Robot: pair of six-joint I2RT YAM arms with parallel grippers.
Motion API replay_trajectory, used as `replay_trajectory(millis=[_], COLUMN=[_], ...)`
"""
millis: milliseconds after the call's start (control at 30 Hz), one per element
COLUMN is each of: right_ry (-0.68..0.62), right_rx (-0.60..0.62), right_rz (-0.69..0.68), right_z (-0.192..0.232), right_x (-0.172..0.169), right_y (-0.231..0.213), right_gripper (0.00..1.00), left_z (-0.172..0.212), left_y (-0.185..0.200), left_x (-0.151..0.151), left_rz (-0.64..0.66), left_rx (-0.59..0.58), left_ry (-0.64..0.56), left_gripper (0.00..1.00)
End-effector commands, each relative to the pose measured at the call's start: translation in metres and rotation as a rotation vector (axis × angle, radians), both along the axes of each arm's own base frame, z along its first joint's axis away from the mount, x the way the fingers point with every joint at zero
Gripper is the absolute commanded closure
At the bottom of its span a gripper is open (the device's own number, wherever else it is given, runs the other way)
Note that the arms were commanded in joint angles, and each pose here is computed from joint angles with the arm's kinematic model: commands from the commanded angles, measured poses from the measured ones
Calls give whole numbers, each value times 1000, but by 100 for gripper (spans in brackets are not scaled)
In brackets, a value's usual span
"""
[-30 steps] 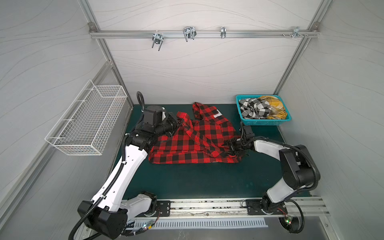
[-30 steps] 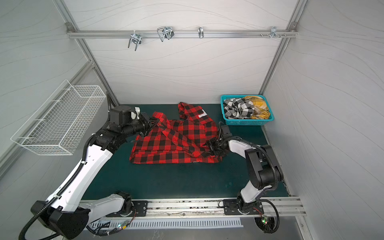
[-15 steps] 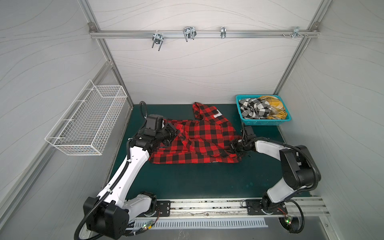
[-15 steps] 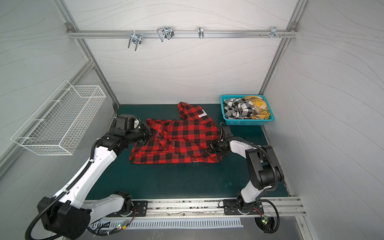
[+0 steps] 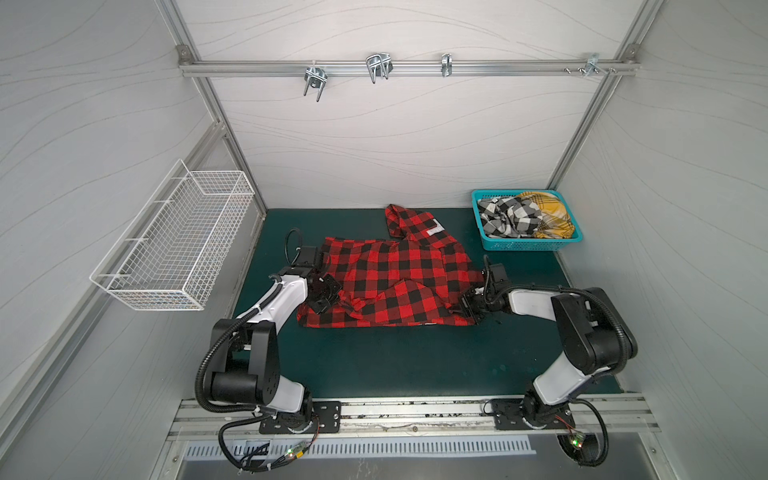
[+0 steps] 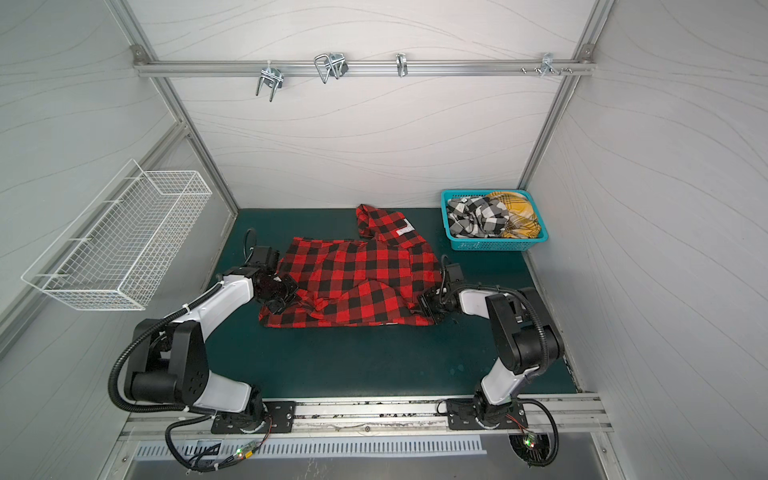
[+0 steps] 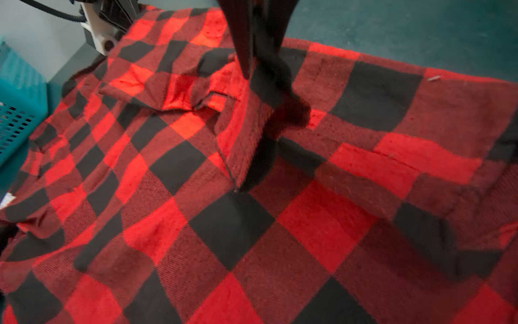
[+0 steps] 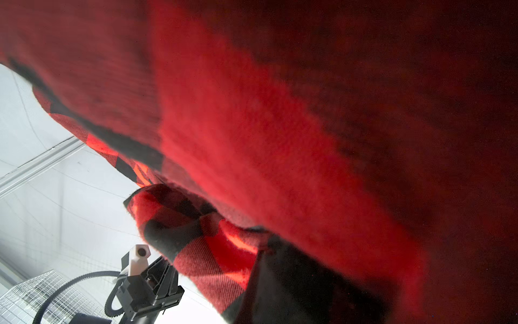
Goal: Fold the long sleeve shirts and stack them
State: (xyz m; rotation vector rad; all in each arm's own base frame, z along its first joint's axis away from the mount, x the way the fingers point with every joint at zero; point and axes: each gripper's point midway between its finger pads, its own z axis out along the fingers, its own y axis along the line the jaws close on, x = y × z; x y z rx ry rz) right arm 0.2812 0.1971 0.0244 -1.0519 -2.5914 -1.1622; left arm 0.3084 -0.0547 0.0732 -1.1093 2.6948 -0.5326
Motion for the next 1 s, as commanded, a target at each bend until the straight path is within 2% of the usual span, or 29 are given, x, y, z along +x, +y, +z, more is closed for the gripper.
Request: replay_trajectory(millis=[0,167,233,333,533,667,733,800,867,900,933,967], right_ry=[-18,-28,-27,-15,4,-1,-13,-16,-18,-17,-23,-24], right_rx=[2,13,7,8,4,-1,-4,-11,-16,-20,-22,-31], right_rz=[-7,-29,-35,-26,0,7,15,41,72,84,98,110], right_z=[14,20,17,9,-3,-1,3,10,17,22,27,32], right_x=[6,7,5,3,-4,-7,-7,-9,-14,-18,-23,-28], right_y=[2,1,0,2,11,12,12,13,13,11,9,6], right_gripper=[100,100,100,100,100,98,83,60,50,46,34,29], left_z=[42,68,71,51,-14,-28,-28,-23,-17,-13,-8,-2], left_y=[18,14,19,31,46,47,46,44,46,48,53,56], left_x=[29,53,54,43,11,-5,-11,-14,-17,-19,-21,-22], left_rz=[2,-17,-5,17,57,66,76,71,76,77,80,84], left_rx=[67,-39,-17,42,58,60,57,49,58,75,101,124], left_ry=[-146,-273,-280,-218,-42,-6,0,-7,-5,-1,0,-4], left_gripper=[100,100,100,100,100,100,100,100,74,64,58,54])
